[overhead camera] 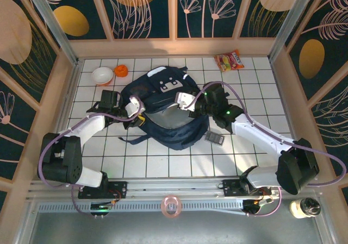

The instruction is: Pack the student bag

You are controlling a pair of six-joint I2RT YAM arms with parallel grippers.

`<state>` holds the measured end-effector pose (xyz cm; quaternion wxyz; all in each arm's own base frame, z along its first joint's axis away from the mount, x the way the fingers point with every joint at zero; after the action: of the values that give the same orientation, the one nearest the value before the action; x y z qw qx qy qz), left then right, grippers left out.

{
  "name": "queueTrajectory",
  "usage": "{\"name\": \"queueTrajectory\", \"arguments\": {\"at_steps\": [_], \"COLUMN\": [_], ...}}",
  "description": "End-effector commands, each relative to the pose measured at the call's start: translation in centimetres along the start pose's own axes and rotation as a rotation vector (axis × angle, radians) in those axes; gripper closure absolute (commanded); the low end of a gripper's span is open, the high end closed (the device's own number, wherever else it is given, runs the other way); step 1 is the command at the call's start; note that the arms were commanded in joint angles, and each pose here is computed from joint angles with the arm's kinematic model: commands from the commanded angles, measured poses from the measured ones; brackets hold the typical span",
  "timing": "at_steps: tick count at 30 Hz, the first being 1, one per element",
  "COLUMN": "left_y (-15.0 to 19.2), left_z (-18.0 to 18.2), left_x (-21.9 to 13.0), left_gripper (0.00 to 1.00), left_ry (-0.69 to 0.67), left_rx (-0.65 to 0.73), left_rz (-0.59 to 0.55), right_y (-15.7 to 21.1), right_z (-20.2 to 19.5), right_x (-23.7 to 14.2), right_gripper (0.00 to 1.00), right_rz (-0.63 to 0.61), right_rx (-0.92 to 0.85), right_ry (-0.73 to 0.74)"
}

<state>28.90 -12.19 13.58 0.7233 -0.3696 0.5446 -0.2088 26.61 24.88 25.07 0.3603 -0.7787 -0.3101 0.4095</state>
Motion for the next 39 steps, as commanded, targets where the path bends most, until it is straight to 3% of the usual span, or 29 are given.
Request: {"name": "queueTrajectory", "arguments": {"at_steps": [1,7,10,12,15,18,20,28,39], "left_y": [-1.5,-1.5,-1.6,-1.5,-1.0,-1.2,-1.7,-4.0,-5.8], "left_z": [-0.5,0.0,0.5,1.0,1.6,2.0,1.8,-1.1,-5.1], "left_x": [-0.1,0.1,0.2,0.4,0.9,0.9,0.6,-1.1,-0.6], "left_gripper": [0.76,0.83,0.69,0.67,0.74,0.92,1.00,1.00,1.00], "left_ry": [0.041,0.014,0.004,-0.017,-0.040,-0.048,-0.034,0.098,0.197], "left_rx": [0.013,-0.051,-0.105,-0.146,-0.190,-0.216,-0.217,-0.205,-0.198], "left_rz": [-0.117,-0.117,-0.123,-0.115,-0.091,-0.088,-0.117,-0.243,-0.187], "right_y": [-2.4,-2.1,-1.9,-1.9,-2.0,-1.8,-1.5,1.2,2.7], "right_z": [-1.7,-2.0,-1.9,-1.8,-1.9,-1.8,-1.8,-1.0,-1.1], "right_x": [-0.3,-0.1,-0.1,-0.1,-0.2,-0.2,0.0,1.9,4.3], "right_gripper": [1.00,1.00,1.00,1.00,1.00,1.00,1.00,1.00,1.00], "right_rz": [-0.083,-0.068,-0.064,-0.065,-0.073,-0.070,-0.063,-0.022,-0.005], "right_rx": [0.017,0.041,0.047,0.050,0.059,0.081,0.102,0.175,0.246], "right_ry": [0.060,0.077,0.074,0.074,0.077,0.081,0.083,0.106,0.127]}}
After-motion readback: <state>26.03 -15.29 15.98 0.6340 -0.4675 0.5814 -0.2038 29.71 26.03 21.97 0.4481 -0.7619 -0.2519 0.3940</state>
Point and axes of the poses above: each hand's point on the last joint's axis, 136 mm out from that joint toward the fingers, its own x axis out along the fingers, its own z axis along the line the jaws close on, y = z × x, the point moved 6 cm from there along -x, back along the fingers, and after that the axes turned 9 degrees about x, right-handed, at the moved point
